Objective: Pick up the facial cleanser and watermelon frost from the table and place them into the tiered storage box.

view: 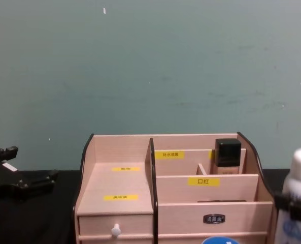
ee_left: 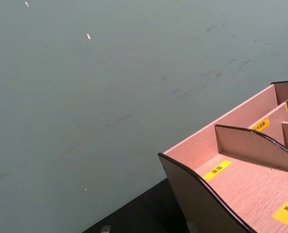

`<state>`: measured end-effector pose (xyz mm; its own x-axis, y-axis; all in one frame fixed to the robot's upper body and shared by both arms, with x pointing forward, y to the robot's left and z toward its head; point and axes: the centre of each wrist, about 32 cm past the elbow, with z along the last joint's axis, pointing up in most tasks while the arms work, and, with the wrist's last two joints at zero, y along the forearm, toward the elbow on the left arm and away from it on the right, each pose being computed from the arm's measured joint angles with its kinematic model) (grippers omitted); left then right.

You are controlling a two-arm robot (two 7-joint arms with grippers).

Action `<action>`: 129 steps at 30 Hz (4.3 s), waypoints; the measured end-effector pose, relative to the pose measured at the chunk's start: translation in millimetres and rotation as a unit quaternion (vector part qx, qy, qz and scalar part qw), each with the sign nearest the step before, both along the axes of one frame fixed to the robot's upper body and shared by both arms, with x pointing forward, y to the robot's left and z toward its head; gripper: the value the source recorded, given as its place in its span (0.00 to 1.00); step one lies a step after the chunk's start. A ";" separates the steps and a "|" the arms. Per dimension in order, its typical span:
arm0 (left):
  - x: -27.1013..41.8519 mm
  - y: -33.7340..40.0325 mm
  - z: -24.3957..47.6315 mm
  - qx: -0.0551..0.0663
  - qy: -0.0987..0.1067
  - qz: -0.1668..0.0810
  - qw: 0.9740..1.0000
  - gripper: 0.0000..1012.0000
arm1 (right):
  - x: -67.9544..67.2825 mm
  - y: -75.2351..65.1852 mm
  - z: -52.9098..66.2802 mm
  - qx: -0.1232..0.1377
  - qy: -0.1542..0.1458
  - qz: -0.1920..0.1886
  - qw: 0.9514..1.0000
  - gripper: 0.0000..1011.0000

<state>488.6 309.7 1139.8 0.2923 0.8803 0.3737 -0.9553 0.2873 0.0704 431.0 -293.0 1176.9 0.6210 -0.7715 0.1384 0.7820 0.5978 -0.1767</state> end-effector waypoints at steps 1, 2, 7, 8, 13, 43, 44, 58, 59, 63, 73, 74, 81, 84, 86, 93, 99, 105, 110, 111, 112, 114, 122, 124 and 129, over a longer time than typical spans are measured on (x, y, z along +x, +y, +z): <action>0.0 0.0 0.0 0.000 0.000 0.000 1.000 1.00 | -0.8 0.5 3.1 0.000 -0.003 0.001 1.000 0.59; 0.0 0.0 0.0 0.000 0.000 0.000 1.000 1.00 | -1.4 1.2 6.2 0.000 -0.007 0.003 1.000 0.59; 0.0 0.0 0.0 0.000 0.000 0.000 1.000 1.00 | -4.0 7.2 28.0 0.002 -0.031 0.014 0.999 0.59; 0.0 0.0 0.0 0.000 0.000 0.000 1.000 1.00 | -3.7 8.3 31.1 0.002 -0.035 0.016 0.999 0.59; 0.0 0.0 0.0 0.000 0.000 0.000 1.000 1.00 | 4.1 18.8 48.7 0.005 -0.055 0.031 0.998 0.59; 0.0 0.0 0.0 0.000 0.000 0.000 1.000 1.00 | 110.7 88.9 50.9 0.009 -0.069 0.058 0.996 0.59; 0.0 0.0 0.0 0.000 0.000 0.000 1.000 1.00 | 112.0 89.3 50.4 0.009 -0.069 0.058 0.996 0.59; 0.0 0.0 0.0 0.000 0.000 0.000 1.000 1.00 | 133.2 87.8 40.9 0.012 -0.070 0.043 0.997 0.59; 0.0 0.0 0.0 0.000 0.000 0.000 1.000 1.00 | 133.9 87.7 40.6 0.012 -0.071 0.043 0.997 0.59; 0.0 0.0 0.0 0.000 0.000 0.000 1.000 1.00 | 136.9 88.2 39.8 0.015 -0.072 0.043 0.996 0.59; 0.0 0.0 0.0 0.000 0.000 0.000 1.000 1.00 | 141.6 92.4 38.4 0.019 -0.071 0.048 0.996 0.59; 0.0 0.0 0.0 0.000 0.000 0.000 1.000 1.00 | 141.9 92.9 37.8 0.019 -0.070 0.049 0.996 0.59; 0.0 0.0 0.0 0.000 0.000 0.000 1.000 1.00 | 145.1 97.0 34.4 0.020 -0.067 0.054 0.996 0.59; 0.0 0.0 0.0 0.000 0.000 0.000 1.000 1.00 | 146.6 98.0 32.7 0.020 -0.066 0.056 0.996 0.59; 0.0 0.0 0.0 0.000 0.000 0.000 1.000 1.00 | 147.3 98.4 31.4 0.021 -0.065 0.056 0.996 0.59; 0.0 0.0 0.0 0.000 0.000 0.000 1.000 1.00 | 148.5 99.7 25.8 0.022 -0.058 0.057 0.996 0.59; 0.0 0.0 0.0 0.000 0.000 0.000 1.000 1.00 | 149.7 99.6 20.4 0.024 -0.049 0.058 0.997 0.59; 0.0 0.0 0.0 0.000 0.000 0.000 1.000 1.00 | 150.5 98.4 13.0 0.025 -0.035 0.057 0.997 0.59; 0.0 0.0 0.0 0.000 0.000 0.000 1.000 1.00 | 150.8 97.9 9.3 0.022 -0.025 0.057 0.998 0.59; 0.0 0.0 0.0 0.000 0.000 0.000 1.000 1.00 | 150.9 97.8 8.9 0.021 -0.024 0.058 0.998 0.59; 0.0 0.0 0.0 0.000 0.000 0.000 1.000 1.00 | 151.0 97.8 8.3 0.020 -0.023 0.058 0.998 0.59; 0.0 0.0 0.0 0.000 0.000 0.000 1.000 1.00 | 151.5 97.6 7.7 0.019 -0.020 0.058 0.998 0.59; 0.0 0.0 0.0 0.000 0.000 0.000 1.000 1.00 | 151.3 97.6 7.9 0.019 -0.020 0.058 0.998 0.59; 0.0 0.0 0.0 0.000 0.000 0.000 1.000 1.00 | 151.2 97.5 8.1 0.019 -0.021 0.058 0.998 0.61; 0.0 0.0 0.0 0.000 0.000 0.000 1.000 1.00 | 151.1 97.5 8.4 0.019 -0.021 0.058 0.998 0.76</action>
